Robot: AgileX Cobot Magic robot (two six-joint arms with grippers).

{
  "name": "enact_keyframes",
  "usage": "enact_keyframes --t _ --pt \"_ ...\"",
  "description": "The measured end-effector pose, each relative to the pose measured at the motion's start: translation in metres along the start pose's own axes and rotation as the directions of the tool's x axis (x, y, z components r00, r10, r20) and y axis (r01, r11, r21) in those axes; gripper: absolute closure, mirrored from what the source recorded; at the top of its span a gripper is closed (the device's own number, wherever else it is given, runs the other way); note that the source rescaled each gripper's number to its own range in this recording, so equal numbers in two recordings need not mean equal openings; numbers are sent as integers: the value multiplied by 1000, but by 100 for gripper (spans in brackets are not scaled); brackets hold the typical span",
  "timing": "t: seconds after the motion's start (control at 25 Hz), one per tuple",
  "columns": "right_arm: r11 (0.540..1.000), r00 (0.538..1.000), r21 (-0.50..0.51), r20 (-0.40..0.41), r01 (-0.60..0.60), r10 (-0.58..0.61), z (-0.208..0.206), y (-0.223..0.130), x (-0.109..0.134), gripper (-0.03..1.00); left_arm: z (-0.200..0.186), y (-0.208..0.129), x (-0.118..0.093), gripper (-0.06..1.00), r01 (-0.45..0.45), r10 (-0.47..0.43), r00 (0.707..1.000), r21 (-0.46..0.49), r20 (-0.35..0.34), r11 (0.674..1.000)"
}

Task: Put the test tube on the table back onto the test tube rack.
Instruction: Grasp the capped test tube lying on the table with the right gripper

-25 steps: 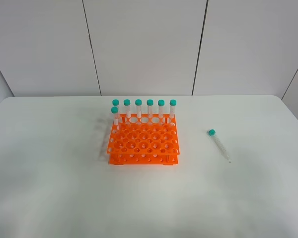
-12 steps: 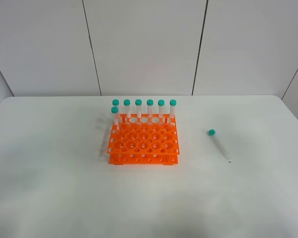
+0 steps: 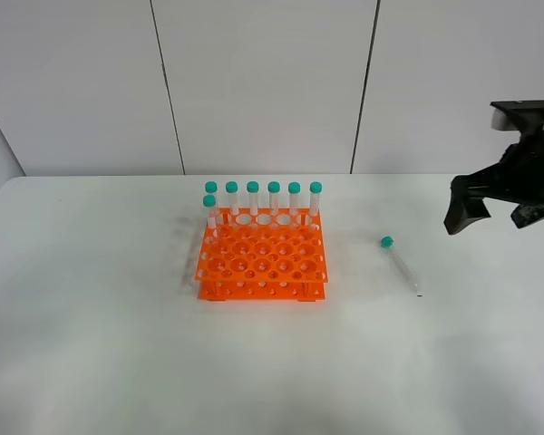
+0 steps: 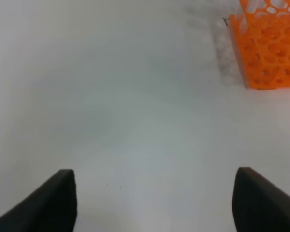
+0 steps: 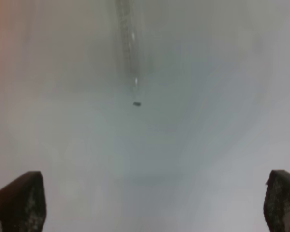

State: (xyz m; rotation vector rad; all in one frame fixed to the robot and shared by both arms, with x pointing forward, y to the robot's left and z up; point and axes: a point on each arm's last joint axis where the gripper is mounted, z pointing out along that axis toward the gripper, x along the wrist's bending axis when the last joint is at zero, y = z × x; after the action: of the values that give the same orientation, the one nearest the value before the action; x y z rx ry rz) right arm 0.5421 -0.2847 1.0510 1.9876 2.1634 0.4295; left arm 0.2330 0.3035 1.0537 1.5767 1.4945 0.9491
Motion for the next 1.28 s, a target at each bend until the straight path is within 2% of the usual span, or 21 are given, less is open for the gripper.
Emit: enact_keyframes --t 0.16,0.24,0.48,0.64,0.96,1.28 --pt "995 996 41 -3 90 -90 34 25 16 -3 0 0 0 -2 0 0 1000 0 0 1000" --pt "994 995 53 -9 97 -96 47 29 22 -3 0 0 0 -2 0 0 1000 0 0 1000" --pt "991 996 99 3 89 -89 72 31 11 -3 0 0 0 -2 0 0 1000 0 1 1000" --pt "994 997 81 -2 79 -79 80 34 3 -3 0 0 0 -2 0 0 1000 0 1 1000" --pt "994 995 46 -24 99 -98 94 38 19 -3 0 0 0 -2 0 0 1000 0 1 1000" --pt "991 997 113 -7 73 -73 143 35 14 -3 0 0 0 -2 0 0 1000 0 1 1000"
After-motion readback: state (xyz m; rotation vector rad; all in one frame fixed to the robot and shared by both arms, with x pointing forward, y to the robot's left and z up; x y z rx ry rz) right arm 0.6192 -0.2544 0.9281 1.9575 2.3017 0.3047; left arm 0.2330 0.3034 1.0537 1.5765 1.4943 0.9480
